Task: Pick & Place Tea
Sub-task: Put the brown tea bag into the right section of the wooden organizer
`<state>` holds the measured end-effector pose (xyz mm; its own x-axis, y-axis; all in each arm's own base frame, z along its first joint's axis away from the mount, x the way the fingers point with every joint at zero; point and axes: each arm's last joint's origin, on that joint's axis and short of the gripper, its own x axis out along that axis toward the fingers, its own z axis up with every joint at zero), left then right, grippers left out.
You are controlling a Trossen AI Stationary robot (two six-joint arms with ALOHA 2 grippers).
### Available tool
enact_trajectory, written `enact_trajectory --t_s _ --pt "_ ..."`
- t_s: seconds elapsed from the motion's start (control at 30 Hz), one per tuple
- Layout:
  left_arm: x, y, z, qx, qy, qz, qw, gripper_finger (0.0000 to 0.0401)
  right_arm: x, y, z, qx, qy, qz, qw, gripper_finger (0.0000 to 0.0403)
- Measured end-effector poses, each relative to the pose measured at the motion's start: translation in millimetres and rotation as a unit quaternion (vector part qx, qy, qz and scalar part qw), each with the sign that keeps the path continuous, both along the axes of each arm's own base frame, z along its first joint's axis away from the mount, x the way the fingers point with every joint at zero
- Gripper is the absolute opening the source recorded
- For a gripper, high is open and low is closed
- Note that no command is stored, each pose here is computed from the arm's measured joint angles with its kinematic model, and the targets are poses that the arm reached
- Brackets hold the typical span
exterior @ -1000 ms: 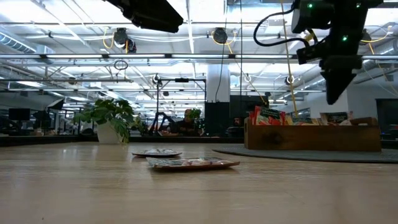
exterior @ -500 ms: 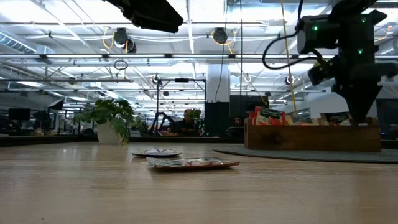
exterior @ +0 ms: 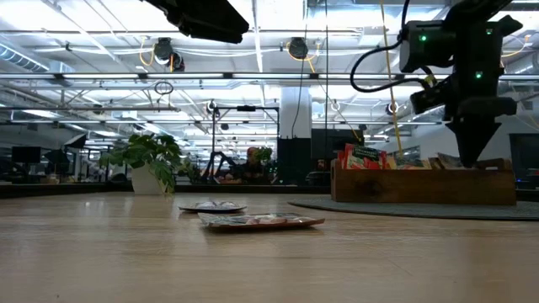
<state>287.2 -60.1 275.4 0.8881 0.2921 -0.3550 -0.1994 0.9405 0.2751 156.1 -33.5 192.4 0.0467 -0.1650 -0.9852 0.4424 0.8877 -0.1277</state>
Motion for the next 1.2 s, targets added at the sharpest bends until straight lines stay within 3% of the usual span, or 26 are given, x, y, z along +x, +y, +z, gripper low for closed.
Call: enact_trajectory --t_s 0.23,0.37,0.47,0.53,0.6,0.77,0.87,0.93,1.03,1.2 --pt "0.0 0.0 0.0 -0.004 -0.001 0.002 1.000 0.0314 1.4 4.3 10.6 -0.007 -0.032 0.009 0.999 0.0000" --pt "-0.3 0.1 -0.7 -0.032 -0.007 0.013 0.999 0.0317 7.1 11.7 30.1 -0.013 -0.104 0.018 0.994 0.0000" --pt "-0.3 0.1 -0.8 -0.033 -0.007 0.014 0.999 0.0314 12.6 20.9 45.3 -0.019 -0.196 0.049 0.979 0.0000" --pt "-0.1 1.5 -0.8 -0.032 -0.007 0.016 0.999 0.0311 16.5 28.9 57.2 -0.026 -0.268 0.087 0.959 0.0000" --pt "-0.9 2.6 -2.9 -0.044 0.001 0.024 0.999 0.0311 20.7 37.6 70.8 -0.037 -0.347 0.136 0.927 0.0000" --pt "-5.9 5.4 -20.9 -0.108 0.088 0.005 0.990 0.0309 26.1 57.2 89.3 -0.089 -0.526 0.246 0.809 0.0000" --pt "-6.7 5.9 -36.4 -0.117 0.161 -0.029 0.980 0.0301 26.9 61.5 84.1 -0.114 -0.579 0.266 0.763 0.0000" --pt "-3.6 4.8 -43.9 -0.103 0.187 -0.061 0.975 0.0293 26.9 61.8 74.9 -0.126 -0.589 0.273 0.750 0.0000" --pt "1.7 1.8 -54.8 -0.103 0.216 -0.092 0.967 0.0281 26.4 58.8 61.9 -0.137 -0.593 0.268 0.747 0.0006" --pt "17.4 -0.1 -72.3 -0.174 0.269 -0.100 0.942 0.0257 25.6 54.0 50.8 -0.136 -0.593 0.250 0.753 0.0024"
